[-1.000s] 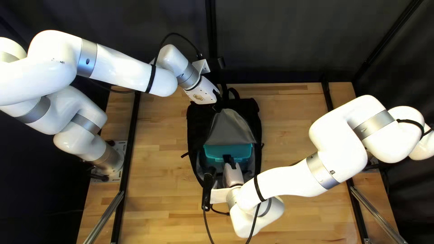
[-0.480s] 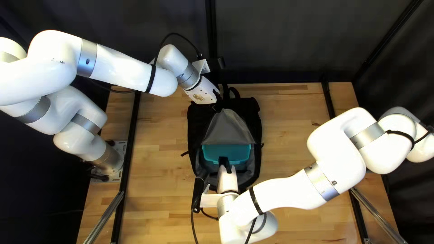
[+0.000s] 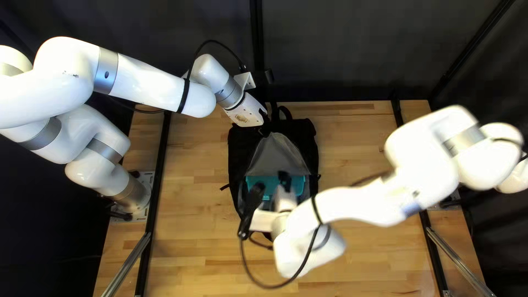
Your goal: Remove a lunch box from a kids backpack
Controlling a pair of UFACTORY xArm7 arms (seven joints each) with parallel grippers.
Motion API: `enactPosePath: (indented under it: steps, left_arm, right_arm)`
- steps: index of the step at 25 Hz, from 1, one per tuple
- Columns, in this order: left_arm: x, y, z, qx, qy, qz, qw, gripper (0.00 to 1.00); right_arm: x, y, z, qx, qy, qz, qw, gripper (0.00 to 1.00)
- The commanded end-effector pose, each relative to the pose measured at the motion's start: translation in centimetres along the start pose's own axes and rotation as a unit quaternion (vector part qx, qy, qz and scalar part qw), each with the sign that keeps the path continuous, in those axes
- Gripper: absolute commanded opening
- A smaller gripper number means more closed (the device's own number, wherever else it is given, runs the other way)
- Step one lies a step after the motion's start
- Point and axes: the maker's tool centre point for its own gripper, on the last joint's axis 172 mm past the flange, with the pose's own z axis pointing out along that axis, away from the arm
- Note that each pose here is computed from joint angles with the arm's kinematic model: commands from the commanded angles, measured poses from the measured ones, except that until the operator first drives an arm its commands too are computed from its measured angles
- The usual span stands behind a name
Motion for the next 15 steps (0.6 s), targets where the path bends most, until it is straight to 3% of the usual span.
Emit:
enactPosePath:
  steps: [1, 7, 15]
  left_arm:
    - [0.0, 0.0, 0.0, 0.000, 0.000, 0.000, 1.0000, 0.00]
    - [0.0, 0.0, 0.0, 0.000, 0.000, 0.000, 1.0000, 0.00]
    - [0.0, 0.0, 0.0, 0.000, 0.000, 0.000, 1.0000, 0.00]
  right_arm:
    - [-2.1, 0.7, 0.5, 0.074, -0.013, 0.064, 0.9951, 1.00]
    - [-2.5, -0.9, -2.1, 0.083, -0.010, 0.078, 0.9935, 1.00]
    - [-1.2, -4.6, -1.7, 0.092, -0.001, 0.059, 0.9941, 1.00]
